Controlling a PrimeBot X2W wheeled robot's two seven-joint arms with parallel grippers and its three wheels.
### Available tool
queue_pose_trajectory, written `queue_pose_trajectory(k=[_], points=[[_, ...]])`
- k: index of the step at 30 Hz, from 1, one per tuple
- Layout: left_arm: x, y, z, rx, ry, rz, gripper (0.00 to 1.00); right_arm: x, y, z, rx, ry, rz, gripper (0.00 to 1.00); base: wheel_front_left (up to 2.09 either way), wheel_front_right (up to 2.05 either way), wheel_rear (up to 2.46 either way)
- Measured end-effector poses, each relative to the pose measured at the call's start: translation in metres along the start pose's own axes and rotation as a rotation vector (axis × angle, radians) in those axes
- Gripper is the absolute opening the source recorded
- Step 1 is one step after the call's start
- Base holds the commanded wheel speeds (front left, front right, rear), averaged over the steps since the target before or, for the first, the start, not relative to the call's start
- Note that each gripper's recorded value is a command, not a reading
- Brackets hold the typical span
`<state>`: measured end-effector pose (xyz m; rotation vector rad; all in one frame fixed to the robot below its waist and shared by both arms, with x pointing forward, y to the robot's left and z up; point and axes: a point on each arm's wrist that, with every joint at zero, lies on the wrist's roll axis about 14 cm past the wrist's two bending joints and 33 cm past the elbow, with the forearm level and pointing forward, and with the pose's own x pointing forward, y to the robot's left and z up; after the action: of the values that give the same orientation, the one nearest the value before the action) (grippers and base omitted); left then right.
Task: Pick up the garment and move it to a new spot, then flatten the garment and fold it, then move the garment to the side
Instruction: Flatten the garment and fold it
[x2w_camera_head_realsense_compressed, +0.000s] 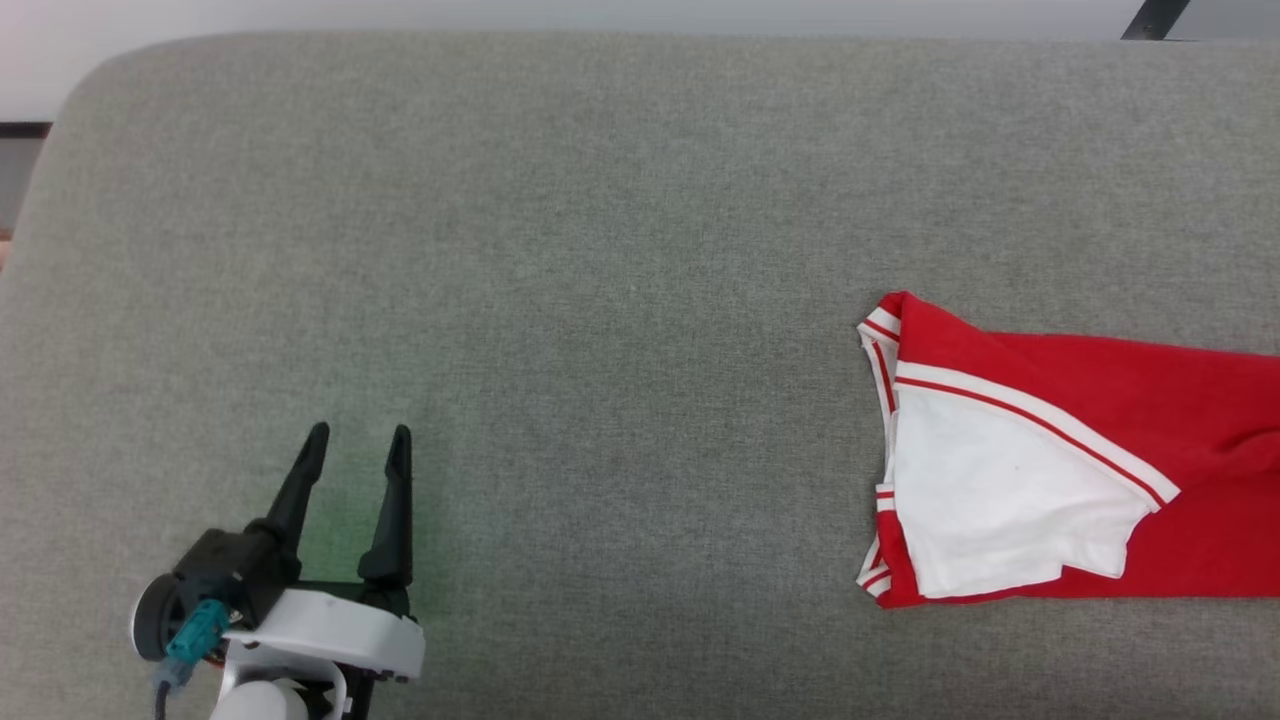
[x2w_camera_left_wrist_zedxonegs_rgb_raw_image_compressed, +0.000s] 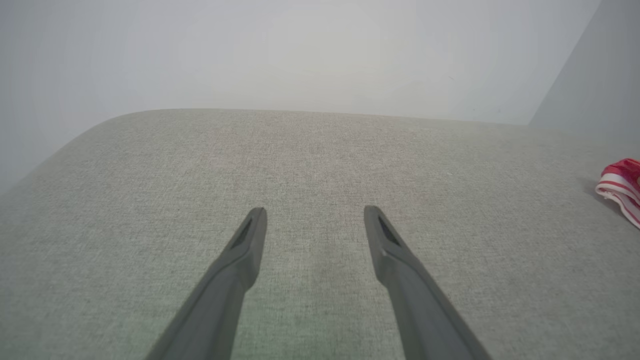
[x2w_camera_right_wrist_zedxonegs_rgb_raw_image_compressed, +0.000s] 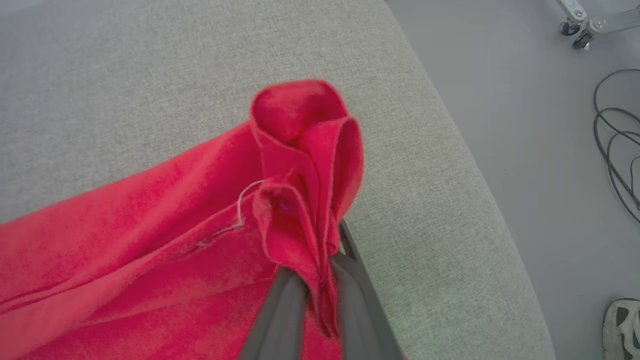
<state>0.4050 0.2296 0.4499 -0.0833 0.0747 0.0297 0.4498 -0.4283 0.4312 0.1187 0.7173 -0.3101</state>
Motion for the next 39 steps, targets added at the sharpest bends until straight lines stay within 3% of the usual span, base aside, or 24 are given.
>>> queue_pose_trajectory(k=[3, 7, 9, 10, 11, 12, 13, 14, 16, 17, 22, 30, 39], points=[[0.000, -0.001, 0.001, 0.002, -0.004, -0.004, 1.00, -0.001, 0.017, -0.003, -0.014, 0.001, 0.043, 0.00, 0.00, 0.00, 0.00], [-0.002, -0.005, 0.003, -0.004, -0.009, -0.012, 1.00, -0.007, 0.065, -0.008, -0.080, 0.002, 0.168, 0.00, 0.00, 0.00, 0.00], [-0.004, -0.007, 0.006, -0.006, -0.015, -0.017, 1.00, -0.018, 0.114, -0.011, -0.132, 0.000, 0.306, 0.00, 0.00, 0.00, 0.00], [-0.004, -0.007, 0.006, -0.006, -0.015, -0.017, 1.00, -0.018, 0.114, -0.011, -0.132, 0.000, 0.306, 0.00, 0.00, 0.00, 0.00], [-0.006, -0.006, 0.007, -0.007, -0.018, -0.016, 1.00, -0.030, 0.149, -0.012, -0.168, -0.008, 0.406, 0.00, 0.00, 0.00, 0.00], [-0.006, -0.006, 0.007, -0.007, -0.018, -0.016, 1.00, -0.030, 0.149, -0.012, -0.168, -0.008, 0.406, 0.00, 0.00, 0.00, 0.00], [-0.008, -0.005, 0.008, -0.009, -0.018, -0.013, 1.00, -0.044, 0.183, -0.013, -0.205, -0.018, 0.503, 0.00, 0.00, 0.00, 0.00], [-0.008, -0.005, 0.008, -0.009, -0.018, -0.013, 1.00, -0.044, 0.183, -0.013, -0.205, -0.018, 0.503, 0.00, 0.00, 0.00, 0.00], [-0.011, -0.006, 0.007, -0.014, -0.016, -0.013, 1.00, -0.065, 0.228, -0.021, -0.275, -0.016, 0.628, 0.00, 0.00, 0.00, 0.00], [-0.011, -0.006, 0.007, -0.014, -0.016, -0.013, 1.00, -0.065, 0.228, -0.021, -0.275, -0.016, 0.628, 0.00, 0.00, 0.00, 0.00], [-0.016, -0.004, 0.008, -0.024, -0.016, -0.007, 1.00, -0.100, 0.293, -0.035, -0.345, -0.006, 0.818, 0.00, 0.00, 0.00, 0.00], [-0.021, -0.002, 0.012, -0.032, -0.026, 0.003, 1.00, -0.123, 0.346, -0.056, -0.397, 0.028, 0.960, 0.00, 0.00, 0.00, 0.00], [-0.023, 0.000, 0.009, -0.047, -0.018, 0.018, 1.00, -0.115, 0.360, -0.077, -0.412, 0.077, 0.981, 0.02, 0.00, 0.00, 0.00]])
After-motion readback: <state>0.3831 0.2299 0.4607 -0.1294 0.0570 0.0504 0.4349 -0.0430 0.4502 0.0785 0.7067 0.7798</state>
